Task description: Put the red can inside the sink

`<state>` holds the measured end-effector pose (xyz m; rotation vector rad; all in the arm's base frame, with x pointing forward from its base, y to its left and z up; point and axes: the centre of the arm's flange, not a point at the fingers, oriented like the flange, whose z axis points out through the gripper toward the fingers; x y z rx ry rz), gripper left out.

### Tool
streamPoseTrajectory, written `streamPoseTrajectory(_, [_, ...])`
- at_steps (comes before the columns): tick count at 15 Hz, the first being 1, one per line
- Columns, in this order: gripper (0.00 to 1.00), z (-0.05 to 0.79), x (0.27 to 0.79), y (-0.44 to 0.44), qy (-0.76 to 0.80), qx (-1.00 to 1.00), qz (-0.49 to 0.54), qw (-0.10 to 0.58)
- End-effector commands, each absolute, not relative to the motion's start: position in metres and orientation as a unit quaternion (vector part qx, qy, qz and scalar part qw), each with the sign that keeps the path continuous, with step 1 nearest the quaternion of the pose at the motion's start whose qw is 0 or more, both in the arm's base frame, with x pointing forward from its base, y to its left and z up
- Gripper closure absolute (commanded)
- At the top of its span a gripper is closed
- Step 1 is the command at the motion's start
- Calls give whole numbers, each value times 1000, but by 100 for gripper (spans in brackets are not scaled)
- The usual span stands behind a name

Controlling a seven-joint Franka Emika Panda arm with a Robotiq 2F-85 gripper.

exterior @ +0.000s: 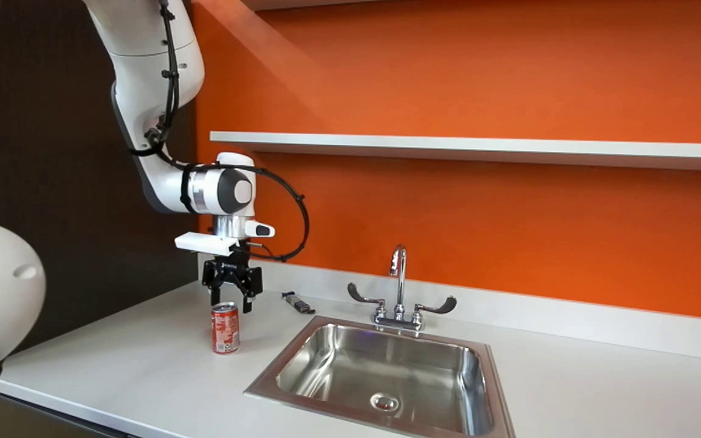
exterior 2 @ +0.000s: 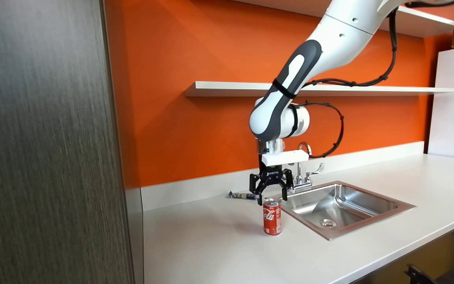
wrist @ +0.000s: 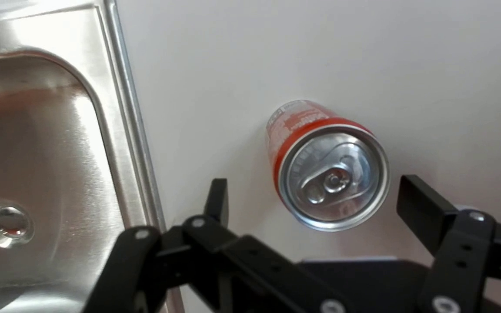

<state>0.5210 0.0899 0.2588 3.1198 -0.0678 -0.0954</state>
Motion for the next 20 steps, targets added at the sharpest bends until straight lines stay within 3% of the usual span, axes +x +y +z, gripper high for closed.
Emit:
streamPoseTrajectory(1, [0,258,523,99,-25,999,-36,12])
streamPoseTrajectory(20, [0,239,513,105,-39,997,-63,16])
